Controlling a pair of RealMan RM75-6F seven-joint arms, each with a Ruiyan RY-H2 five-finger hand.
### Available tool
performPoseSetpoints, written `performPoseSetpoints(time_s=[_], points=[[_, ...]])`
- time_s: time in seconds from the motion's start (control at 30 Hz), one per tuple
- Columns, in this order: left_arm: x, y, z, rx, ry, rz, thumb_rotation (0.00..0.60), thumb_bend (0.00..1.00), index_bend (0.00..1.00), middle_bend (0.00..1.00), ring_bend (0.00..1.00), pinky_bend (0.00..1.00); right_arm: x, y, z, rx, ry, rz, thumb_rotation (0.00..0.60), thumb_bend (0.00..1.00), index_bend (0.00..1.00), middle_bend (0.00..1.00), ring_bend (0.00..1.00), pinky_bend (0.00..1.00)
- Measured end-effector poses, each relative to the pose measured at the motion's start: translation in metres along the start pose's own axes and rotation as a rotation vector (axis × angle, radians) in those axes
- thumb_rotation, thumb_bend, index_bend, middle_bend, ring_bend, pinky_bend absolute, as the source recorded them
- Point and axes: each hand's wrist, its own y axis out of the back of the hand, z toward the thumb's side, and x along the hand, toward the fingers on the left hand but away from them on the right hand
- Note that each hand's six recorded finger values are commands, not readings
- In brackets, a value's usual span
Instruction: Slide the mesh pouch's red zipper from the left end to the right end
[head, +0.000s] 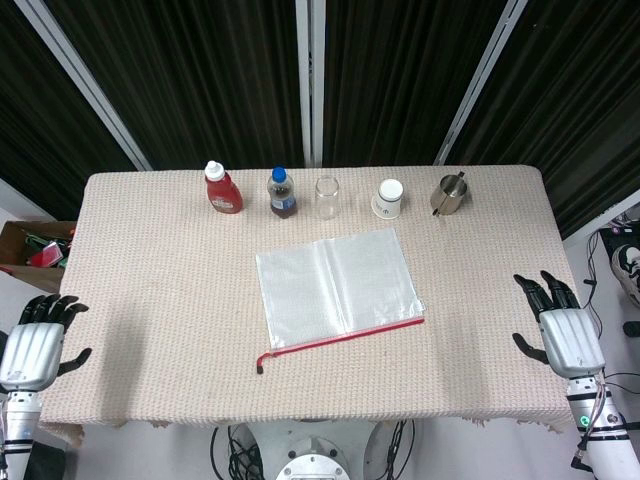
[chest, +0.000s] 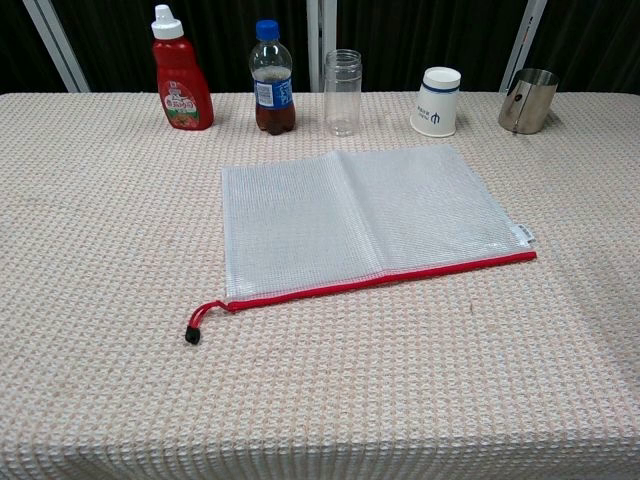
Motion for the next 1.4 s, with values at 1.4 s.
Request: performPoseSetpoints(time_s=[1.4], points=[[-0.028,-0.002,-0.013,-0.030,0.012,-0.009,0.600,0.16,0.30,0.20,0.14,0.14,-0.078,-0.106,0.361,0.125,1.037,0.267,0.600,0.30,0.34,0.19,0.00,0.10]])
